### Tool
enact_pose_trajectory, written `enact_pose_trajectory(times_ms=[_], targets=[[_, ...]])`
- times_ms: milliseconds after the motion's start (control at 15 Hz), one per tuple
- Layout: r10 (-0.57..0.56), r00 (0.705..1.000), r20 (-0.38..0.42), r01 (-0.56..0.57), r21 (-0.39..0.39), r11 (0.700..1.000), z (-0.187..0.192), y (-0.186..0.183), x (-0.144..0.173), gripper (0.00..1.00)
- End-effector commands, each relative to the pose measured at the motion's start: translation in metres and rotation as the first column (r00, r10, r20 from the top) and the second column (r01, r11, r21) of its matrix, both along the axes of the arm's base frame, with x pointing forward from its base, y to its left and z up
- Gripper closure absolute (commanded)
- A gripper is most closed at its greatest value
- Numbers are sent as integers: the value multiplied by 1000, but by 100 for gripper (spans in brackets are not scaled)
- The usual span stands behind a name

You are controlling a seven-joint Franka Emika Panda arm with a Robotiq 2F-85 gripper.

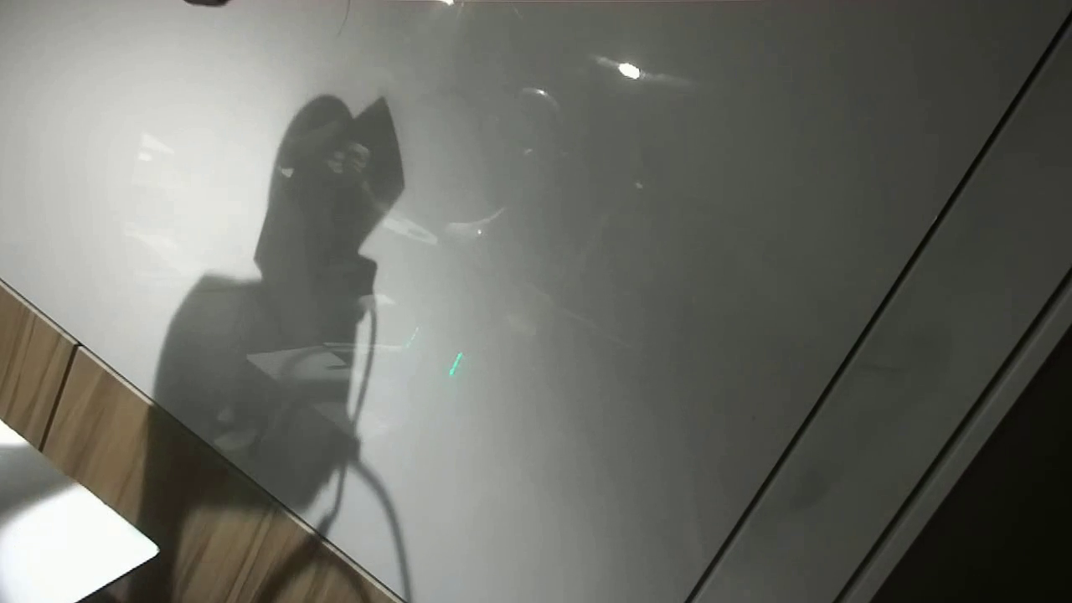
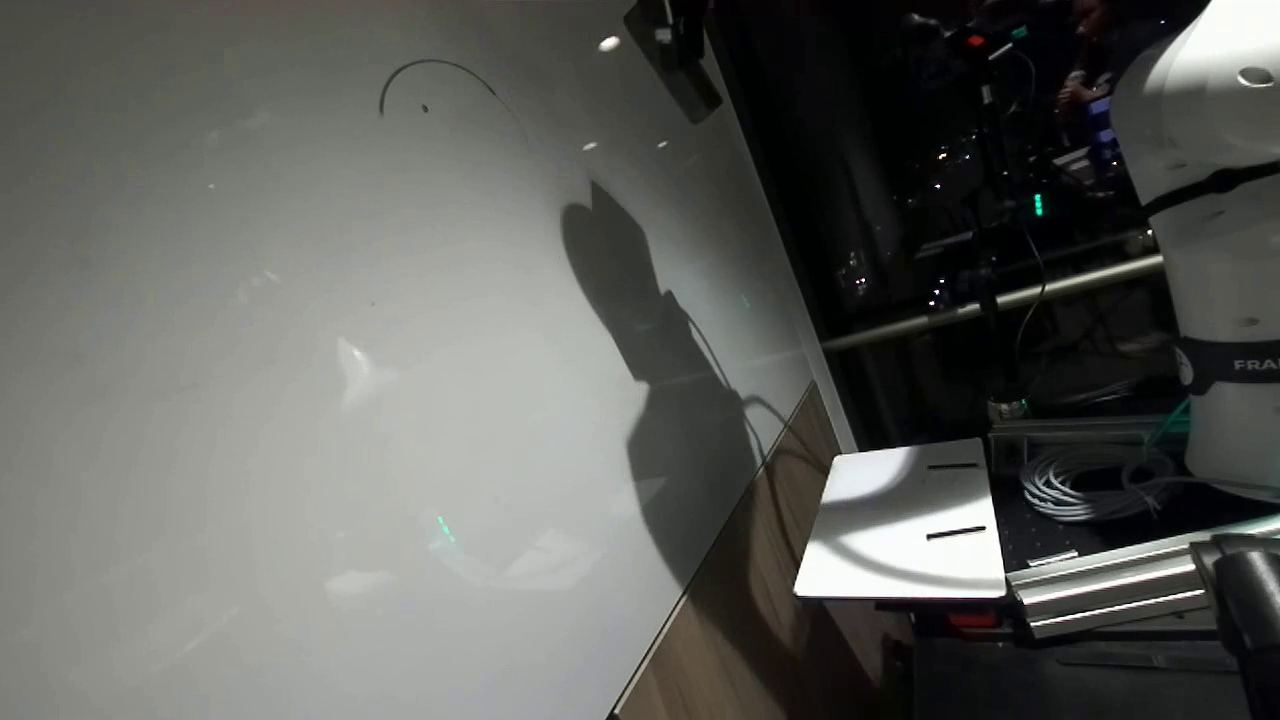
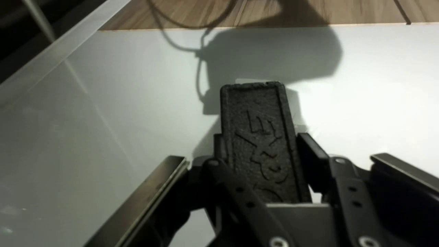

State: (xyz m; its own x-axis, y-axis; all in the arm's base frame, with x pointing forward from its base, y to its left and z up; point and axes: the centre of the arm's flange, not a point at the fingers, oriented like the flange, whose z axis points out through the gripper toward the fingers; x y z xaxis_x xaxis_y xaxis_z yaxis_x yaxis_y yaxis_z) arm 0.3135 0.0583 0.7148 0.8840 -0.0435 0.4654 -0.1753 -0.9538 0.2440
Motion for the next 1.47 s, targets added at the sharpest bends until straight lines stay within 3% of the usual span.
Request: enact_pose_trajectory(times_ms=[0, 333, 733, 1133, 1400], targets=[[62, 997, 55, -64, 50, 997, 22, 24, -54, 72], [128, 983, 133, -138, 68, 988, 37, 99, -36, 72], [169, 975, 147, -178, 48, 983, 14, 175, 39, 72], [181, 972, 147, -185, 14, 983, 42, 194, 102, 72], [204, 967, 155, -207, 2, 978, 52, 205, 125, 72]])
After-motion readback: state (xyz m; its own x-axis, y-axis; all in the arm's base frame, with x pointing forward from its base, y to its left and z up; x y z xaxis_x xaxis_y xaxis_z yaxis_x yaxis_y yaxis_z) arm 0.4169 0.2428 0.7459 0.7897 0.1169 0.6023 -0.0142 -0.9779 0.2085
